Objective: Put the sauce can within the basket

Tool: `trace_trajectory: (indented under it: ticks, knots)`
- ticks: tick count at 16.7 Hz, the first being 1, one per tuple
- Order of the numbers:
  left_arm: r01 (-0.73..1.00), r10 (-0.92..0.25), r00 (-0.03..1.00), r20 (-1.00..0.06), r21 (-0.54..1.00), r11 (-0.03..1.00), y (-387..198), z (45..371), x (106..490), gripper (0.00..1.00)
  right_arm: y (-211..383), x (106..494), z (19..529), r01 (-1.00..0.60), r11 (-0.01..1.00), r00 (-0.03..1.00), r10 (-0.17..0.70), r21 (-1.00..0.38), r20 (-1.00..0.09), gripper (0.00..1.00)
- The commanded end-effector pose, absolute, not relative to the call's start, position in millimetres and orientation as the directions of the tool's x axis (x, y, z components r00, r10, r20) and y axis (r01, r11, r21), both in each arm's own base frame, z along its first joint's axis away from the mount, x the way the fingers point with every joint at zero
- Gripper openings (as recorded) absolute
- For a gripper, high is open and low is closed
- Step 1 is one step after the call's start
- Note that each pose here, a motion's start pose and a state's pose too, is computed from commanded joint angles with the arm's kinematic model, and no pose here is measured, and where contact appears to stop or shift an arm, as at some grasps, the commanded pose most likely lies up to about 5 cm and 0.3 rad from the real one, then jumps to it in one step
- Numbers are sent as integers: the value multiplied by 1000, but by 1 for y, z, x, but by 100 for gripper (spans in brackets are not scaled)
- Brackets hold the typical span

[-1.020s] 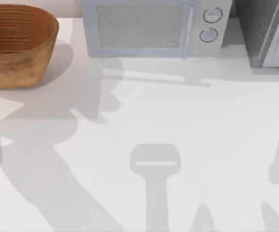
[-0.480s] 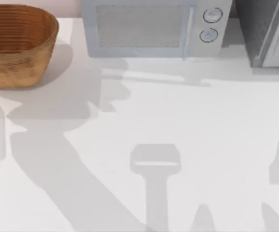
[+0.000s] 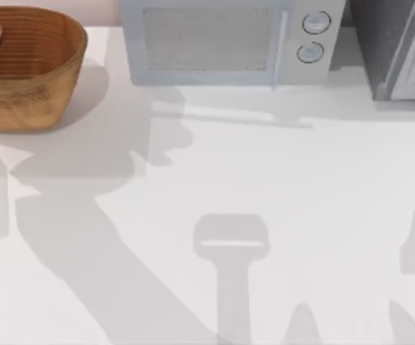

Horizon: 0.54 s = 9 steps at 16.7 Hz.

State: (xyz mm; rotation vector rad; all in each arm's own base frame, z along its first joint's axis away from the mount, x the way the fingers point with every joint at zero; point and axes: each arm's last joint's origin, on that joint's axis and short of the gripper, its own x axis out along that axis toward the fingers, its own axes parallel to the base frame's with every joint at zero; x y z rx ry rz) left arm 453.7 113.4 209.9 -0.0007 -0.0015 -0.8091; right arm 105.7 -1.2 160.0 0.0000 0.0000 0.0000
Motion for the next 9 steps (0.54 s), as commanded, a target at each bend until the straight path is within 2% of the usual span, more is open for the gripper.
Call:
trace_trajectory:
  ticks: [3, 9]
  knots:
    - [724, -724, 690, 2, 0, 690, 113, 210, 454, 98, -1, 106, 160, 0, 1000, 1000, 0, 0, 0, 100]
    - [724, -724, 690, 2, 0, 690, 113, 210, 454, 100, -1, 106, 160, 0, 1000, 1000, 0, 0, 0, 100]
